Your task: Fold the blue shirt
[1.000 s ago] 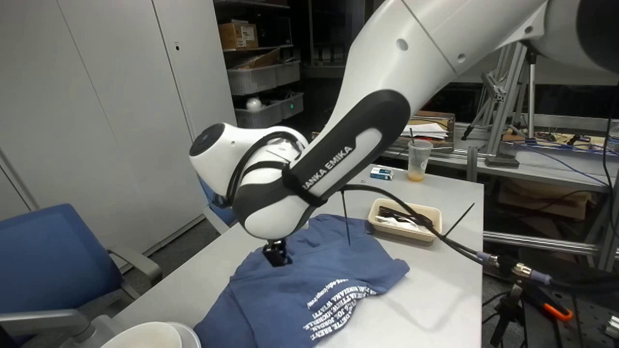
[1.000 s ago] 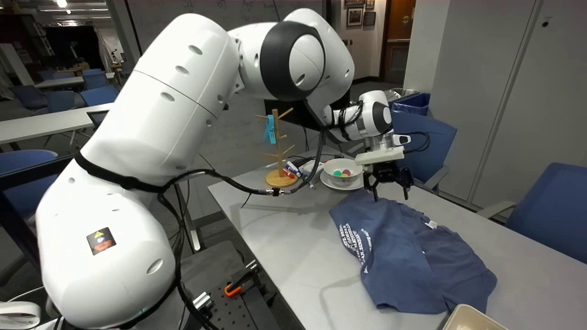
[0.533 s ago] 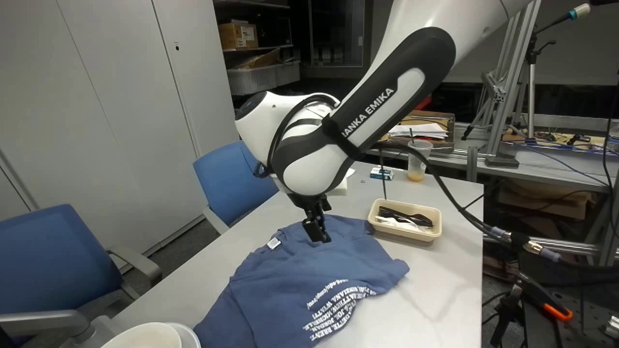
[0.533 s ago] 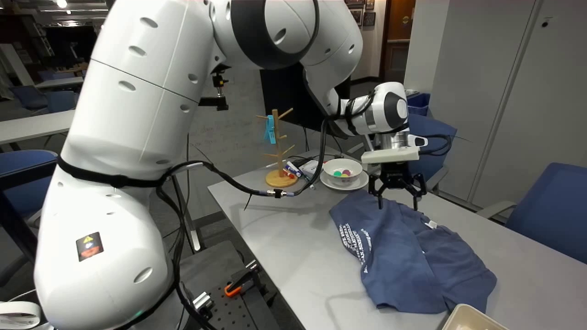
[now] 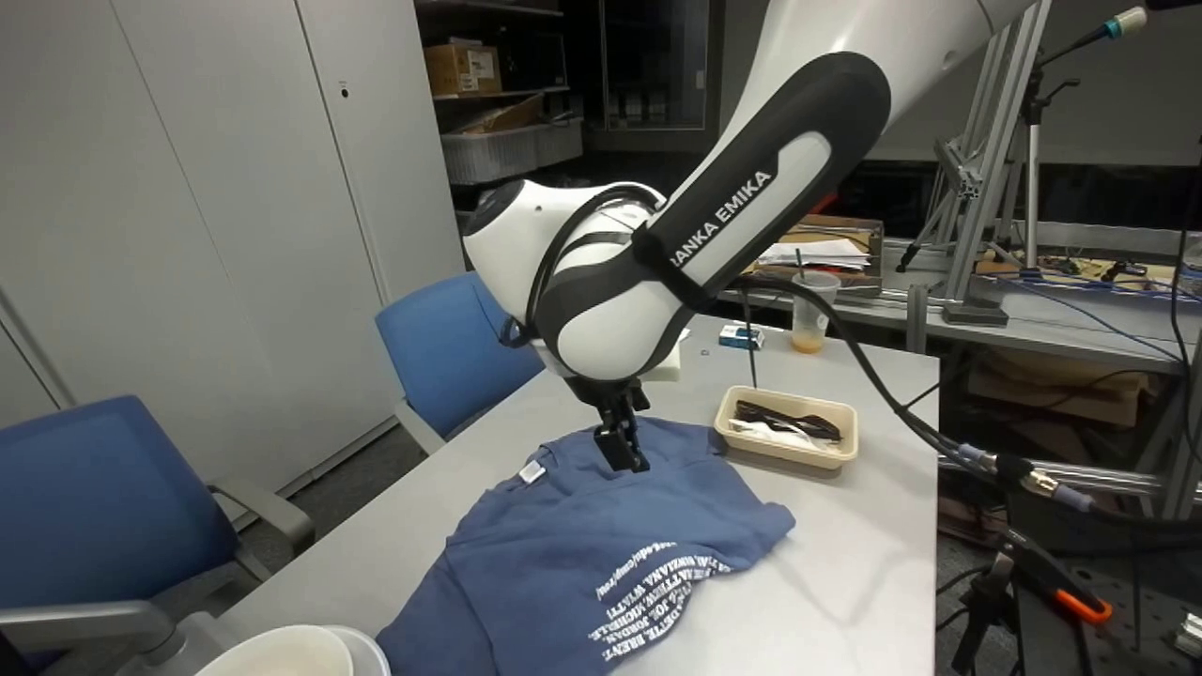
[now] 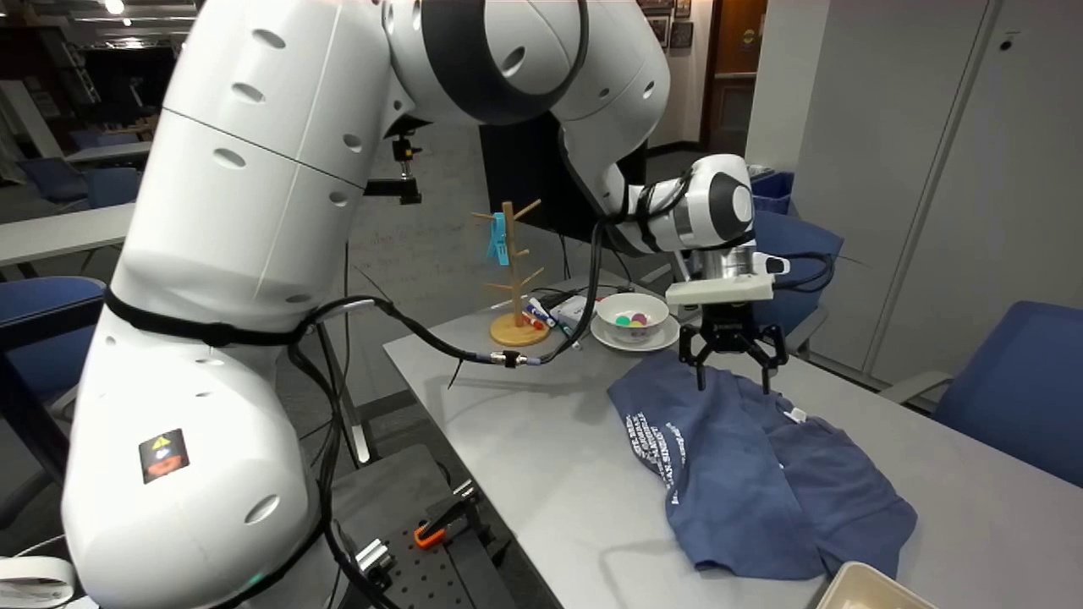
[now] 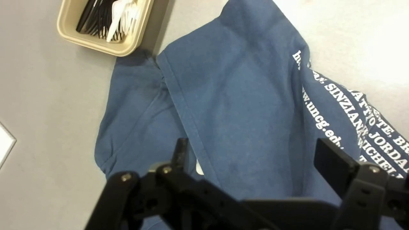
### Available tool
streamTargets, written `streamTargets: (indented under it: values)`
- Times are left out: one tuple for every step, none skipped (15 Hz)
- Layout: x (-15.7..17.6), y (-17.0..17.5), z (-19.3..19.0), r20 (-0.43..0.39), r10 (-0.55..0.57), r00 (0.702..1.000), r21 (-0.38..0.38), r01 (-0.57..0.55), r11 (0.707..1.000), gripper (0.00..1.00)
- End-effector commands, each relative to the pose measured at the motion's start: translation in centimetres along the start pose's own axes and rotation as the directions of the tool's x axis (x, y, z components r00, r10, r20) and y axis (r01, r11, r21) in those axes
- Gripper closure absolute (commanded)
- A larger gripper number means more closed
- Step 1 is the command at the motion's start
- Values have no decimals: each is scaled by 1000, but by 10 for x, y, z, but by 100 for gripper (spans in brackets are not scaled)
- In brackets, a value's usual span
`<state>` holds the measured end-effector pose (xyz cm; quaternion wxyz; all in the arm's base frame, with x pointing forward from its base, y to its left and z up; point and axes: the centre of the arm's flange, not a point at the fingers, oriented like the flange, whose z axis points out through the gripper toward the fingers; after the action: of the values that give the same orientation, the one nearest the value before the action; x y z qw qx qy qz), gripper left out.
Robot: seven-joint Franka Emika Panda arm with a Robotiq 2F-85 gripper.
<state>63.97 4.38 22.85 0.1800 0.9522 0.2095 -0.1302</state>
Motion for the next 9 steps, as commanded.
streamTargets:
  values:
    - [5, 34, 20, 21, 4, 1000, 26, -5, 1000, 0]
    - [3, 43, 28, 26, -3, 1000, 41, 2, 999, 0]
    - [1, 54, 37, 34, -13, 999, 57, 11, 998, 0]
    - [-1, 64, 47, 43, -24, 999, 74, 21, 997, 0]
    - [-4, 74, 56, 55, -32, 998, 88, 27, 996, 0]
    - [-8, 83, 65, 66, -48, 997, 113, 41, 993, 0]
    - [-12, 89, 74, 76, -60, 995, 134, 50, 990, 0]
    - [-17, 94, 82, 84, -78, 993, 162, 64, 985, 0]
    - [-21, 96, 91, 93, -94, 991, 186, 76, 980, 0]
